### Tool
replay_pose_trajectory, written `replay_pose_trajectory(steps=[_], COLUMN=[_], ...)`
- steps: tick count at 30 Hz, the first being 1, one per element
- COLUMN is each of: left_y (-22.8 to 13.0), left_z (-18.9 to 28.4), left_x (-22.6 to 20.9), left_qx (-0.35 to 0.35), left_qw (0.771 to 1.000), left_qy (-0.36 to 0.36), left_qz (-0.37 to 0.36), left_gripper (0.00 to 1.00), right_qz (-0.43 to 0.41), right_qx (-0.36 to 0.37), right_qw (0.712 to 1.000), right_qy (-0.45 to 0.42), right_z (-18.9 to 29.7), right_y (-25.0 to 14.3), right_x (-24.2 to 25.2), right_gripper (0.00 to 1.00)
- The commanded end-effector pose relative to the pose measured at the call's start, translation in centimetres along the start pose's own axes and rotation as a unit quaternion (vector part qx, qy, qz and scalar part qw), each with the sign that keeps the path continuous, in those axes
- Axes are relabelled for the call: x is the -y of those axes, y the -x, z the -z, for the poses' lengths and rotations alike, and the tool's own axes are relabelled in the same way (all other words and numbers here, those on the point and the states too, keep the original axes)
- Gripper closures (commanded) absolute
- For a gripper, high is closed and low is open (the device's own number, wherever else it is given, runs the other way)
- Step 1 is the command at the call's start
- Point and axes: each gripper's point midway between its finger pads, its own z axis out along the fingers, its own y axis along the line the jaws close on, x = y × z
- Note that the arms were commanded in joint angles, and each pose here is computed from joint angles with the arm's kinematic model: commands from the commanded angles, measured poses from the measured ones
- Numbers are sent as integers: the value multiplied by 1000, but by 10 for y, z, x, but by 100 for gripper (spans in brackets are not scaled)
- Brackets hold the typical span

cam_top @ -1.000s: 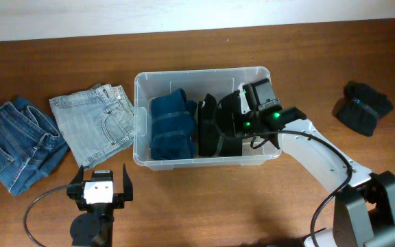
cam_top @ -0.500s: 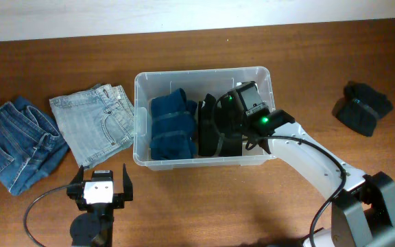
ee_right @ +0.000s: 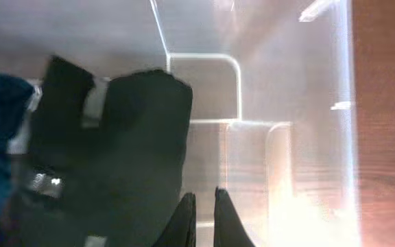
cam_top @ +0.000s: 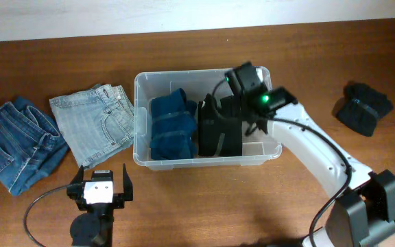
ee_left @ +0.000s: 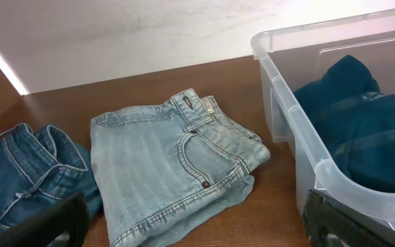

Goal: Pack container
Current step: 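Lower and press the black garment down, then open the right gripper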

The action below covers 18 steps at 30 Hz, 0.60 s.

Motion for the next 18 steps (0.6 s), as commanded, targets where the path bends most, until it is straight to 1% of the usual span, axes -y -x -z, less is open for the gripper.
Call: replay_pose_trajectory(steps=[1, 4, 9, 13, 18], left_y=[0, 0, 0, 0, 0], left_z=[0, 0, 0, 0, 0], left_x=[1, 1, 1, 1, 1], left_qx=[3, 3, 3, 3, 3], left_qw=[1000, 1000, 1000, 1000, 1000], left_qy=[-2, -2, -2, -2, -2], left_qz=[-6, -6, -6, -6, -6], left_gripper=[0, 0, 0, 0, 0], right_qz=[-11, -24, -55, -68, -64], right_qx=[-34, -70, -144, -161, -160], right_qw=[999, 997, 987, 984, 984], right_qy=[-5, -2, 48, 42, 53], right_z=[-9, -29, -66, -81, -83], right_y=[6, -4, -25, -30, -30], right_x=[-7, -8, -10, 0, -8], right_gripper=[96, 96, 96, 96, 96])
